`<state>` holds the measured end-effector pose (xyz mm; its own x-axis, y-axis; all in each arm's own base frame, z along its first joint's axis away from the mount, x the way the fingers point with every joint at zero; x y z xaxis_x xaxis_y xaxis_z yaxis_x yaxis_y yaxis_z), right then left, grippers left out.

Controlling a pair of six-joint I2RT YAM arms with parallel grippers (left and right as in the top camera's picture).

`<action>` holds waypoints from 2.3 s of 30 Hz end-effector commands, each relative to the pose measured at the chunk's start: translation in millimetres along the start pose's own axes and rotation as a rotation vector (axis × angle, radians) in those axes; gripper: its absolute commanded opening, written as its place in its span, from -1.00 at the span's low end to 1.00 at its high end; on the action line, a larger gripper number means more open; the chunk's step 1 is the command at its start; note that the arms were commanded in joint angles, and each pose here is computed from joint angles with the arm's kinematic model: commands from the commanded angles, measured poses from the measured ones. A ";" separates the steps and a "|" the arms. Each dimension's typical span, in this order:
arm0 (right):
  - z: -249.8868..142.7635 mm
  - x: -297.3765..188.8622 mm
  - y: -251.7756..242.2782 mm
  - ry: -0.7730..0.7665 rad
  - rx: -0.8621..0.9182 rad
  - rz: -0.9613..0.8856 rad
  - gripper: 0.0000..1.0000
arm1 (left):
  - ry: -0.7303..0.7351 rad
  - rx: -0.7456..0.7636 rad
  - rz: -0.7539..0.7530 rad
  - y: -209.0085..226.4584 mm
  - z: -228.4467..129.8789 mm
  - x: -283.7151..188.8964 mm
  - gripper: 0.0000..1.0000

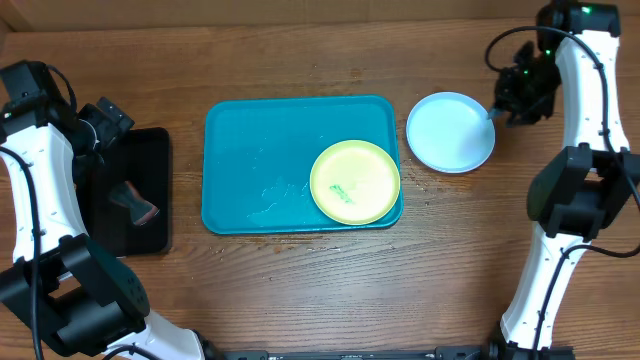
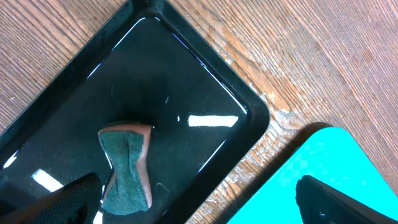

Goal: Clean dirty plates on tray and stack at the side
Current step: 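Move the right gripper to the yellow-green plate rim and grip it, then dip the sponge in the black tray water with the left gripper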

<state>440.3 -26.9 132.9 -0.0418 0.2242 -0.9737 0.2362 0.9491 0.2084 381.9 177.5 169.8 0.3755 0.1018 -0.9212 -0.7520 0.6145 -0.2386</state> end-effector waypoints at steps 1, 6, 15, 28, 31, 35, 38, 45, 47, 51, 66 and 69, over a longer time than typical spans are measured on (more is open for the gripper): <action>-13.1 -1.9 65.6 -0.010 -0.283 0.105 -0.18 | -0.009 -0.007 0.004 0.6 1.6 -2.4 0.99; -22.5 19.9 114.1 -0.025 -0.524 -0.022 0.01 | -0.005 -0.007 0.003 0.6 0.7 -2.4 1.00; -46.6 89.0 164.7 0.007 -0.908 -0.194 0.13 | -0.001 -0.008 0.006 1.3 -0.1 -2.4 0.99; -64.3 138.4 166.0 0.057 -0.932 -0.167 -0.11 | -0.012 -0.007 0.001 0.1 2.3 -2.4 0.99; -69.0 142.6 166.9 0.068 -0.883 -0.151 -0.38 | -0.012 -0.008 0.001 0.1 2.3 -2.4 0.99; -69.2 144.0 173.5 0.048 -0.805 -0.138 -0.81 | -0.011 -0.008 0.000 0.1 2.2 -2.4 0.99; -67.0 145.4 180.2 0.017 -0.710 -0.132 -0.92 | -0.010 -0.007 0.000 -0.1 2.0 -2.4 0.99; -66.6 150.1 210.5 -0.043 -0.476 -0.025 -0.92 | 0.056 -0.011 0.002 2.2 -12.0 -2.0 0.99; -65.4 152.2 217.4 -0.064 -0.379 -0.012 -0.92 | 0.060 -0.013 0.012 4.9 -14.0 0.9 1.00; -67.2 157.1 229.0 -0.087 -0.288 0.008 -0.92 | 0.084 -0.016 0.058 15.0 -21.5 12.6 0.99; -94.3 201.2 238.3 -0.077 -0.353 0.008 -0.92 | 0.226 -0.033 0.199 48.5 -47.7 84.6 0.66; -94.0 201.3 238.6 -0.079 -0.353 0.009 -0.92 | 0.274 -0.034 0.230 55.4 -56.6 101.1 0.68</action>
<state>419.1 266.0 26.9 0.1147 0.2779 -0.9537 -0.1180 0.9571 0.2647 356.3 175.8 69.7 0.1101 0.0337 -0.9934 -0.8072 0.5862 -0.0695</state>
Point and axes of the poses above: each gripper's point midway between its finger pads, its own x axis out along the fingers, its own y axis along the line the jaws close on, z = x × y, the point moved 2 cm from there along -x, back along the fingers, and after that the axes turned 2 degrees about -x, right-handed, at the moved point
